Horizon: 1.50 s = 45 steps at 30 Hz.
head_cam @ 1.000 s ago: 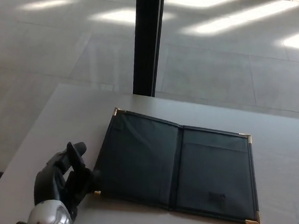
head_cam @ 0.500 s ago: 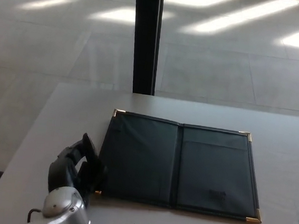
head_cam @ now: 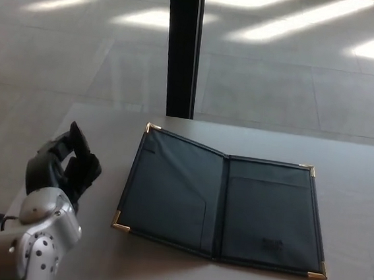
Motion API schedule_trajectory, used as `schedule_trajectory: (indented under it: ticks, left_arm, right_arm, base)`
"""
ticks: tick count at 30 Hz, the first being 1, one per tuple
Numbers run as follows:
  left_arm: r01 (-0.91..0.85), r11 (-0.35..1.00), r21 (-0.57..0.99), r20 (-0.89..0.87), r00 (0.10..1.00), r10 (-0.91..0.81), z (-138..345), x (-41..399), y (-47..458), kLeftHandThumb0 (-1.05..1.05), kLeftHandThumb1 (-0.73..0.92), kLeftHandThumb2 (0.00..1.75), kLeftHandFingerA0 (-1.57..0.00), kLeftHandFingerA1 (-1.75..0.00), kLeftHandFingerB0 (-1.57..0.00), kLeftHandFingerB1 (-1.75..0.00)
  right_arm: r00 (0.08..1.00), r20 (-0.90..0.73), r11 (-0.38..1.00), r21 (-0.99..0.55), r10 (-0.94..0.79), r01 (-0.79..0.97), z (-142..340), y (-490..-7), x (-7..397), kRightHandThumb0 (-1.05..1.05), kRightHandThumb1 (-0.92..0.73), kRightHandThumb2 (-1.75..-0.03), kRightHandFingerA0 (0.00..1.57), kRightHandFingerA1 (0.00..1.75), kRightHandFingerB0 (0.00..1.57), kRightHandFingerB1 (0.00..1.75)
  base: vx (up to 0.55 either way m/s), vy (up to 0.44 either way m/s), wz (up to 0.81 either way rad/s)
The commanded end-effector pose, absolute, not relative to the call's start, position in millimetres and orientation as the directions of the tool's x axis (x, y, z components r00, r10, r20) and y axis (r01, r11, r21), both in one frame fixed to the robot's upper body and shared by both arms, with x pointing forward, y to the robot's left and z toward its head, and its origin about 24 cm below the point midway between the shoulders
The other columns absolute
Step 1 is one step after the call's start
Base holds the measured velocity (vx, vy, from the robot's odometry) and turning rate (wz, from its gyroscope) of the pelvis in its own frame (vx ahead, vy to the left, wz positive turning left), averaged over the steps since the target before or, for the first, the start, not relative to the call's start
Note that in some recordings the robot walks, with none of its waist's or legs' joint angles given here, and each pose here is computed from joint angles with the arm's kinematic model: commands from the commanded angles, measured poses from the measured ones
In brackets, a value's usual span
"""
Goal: The robot uses its left hand to push the cover of the diary kept in the middle of the desk to close it
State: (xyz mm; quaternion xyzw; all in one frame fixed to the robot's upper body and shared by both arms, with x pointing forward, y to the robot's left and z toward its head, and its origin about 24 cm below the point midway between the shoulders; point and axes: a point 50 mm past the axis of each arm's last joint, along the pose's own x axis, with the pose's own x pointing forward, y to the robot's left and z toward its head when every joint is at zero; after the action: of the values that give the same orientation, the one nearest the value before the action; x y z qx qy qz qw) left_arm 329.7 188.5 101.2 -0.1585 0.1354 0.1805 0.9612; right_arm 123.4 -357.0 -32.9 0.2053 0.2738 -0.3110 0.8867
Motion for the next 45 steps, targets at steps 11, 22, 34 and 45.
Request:
schedule_trajectory:
  ticks: [11, 22, 34, 45]
  left_arm:
    - [-0.406, 0.904, -0.134, -0.392, 0.86, 0.328, 73.0, 314.1, 206.4, -1.03, 0.89, 0.83, -0.31, -0.49, -0.25, -0.43]
    - [-0.393, 0.891, -0.225, -0.498, 0.833, 0.242, 42.6, 288.3, 158.5, -0.96, 0.91, 0.79, -0.3, -0.51, -0.25, -0.43]
    - [-0.336, 0.859, -0.386, -0.554, 0.829, 0.076, 32.7, 265.0, 109.9, -1.0, 0.92, 0.86, -0.24, -0.54, -0.22, -0.46]
    - [-0.267, 0.827, -0.494, -0.565, 0.822, -0.072, 34.7, 259.7, 59.2, -0.99, 0.92, 0.87, -0.24, -0.56, -0.18, -0.45]
  right_arm:
    - [0.678, -0.507, 0.681, 0.22, -0.532, 0.699, -12.7, -367.9, 121.8, -0.72, -0.92, -0.71, 0.4, 0.7, 0.44, 0.51]
    - [0.68, -0.501, 0.676, 0.229, -0.535, 0.7, -9.5, -373.1, 124.6, -0.73, -0.92, -0.68, 0.41, 0.69, 0.45, 0.5]
    - [0.684, -0.495, 0.688, 0.214, -0.535, 0.694, -9.0, -379.7, 126.4, -0.74, -0.92, -0.69, 0.4, 0.66, 0.43, 0.47]
    - [0.691, -0.491, 0.694, 0.216, -0.531, 0.687, -6.2, -377.6, 125.7, -0.74, -0.92, -0.7, 0.39, 0.69, 0.44, 0.52]
  base:
    - [0.0, 0.0, 0.01]
    - [0.0, 0.0, 0.0]
    - [0.0, 0.0, 0.0]
    - [0.0, 0.0, 0.0]
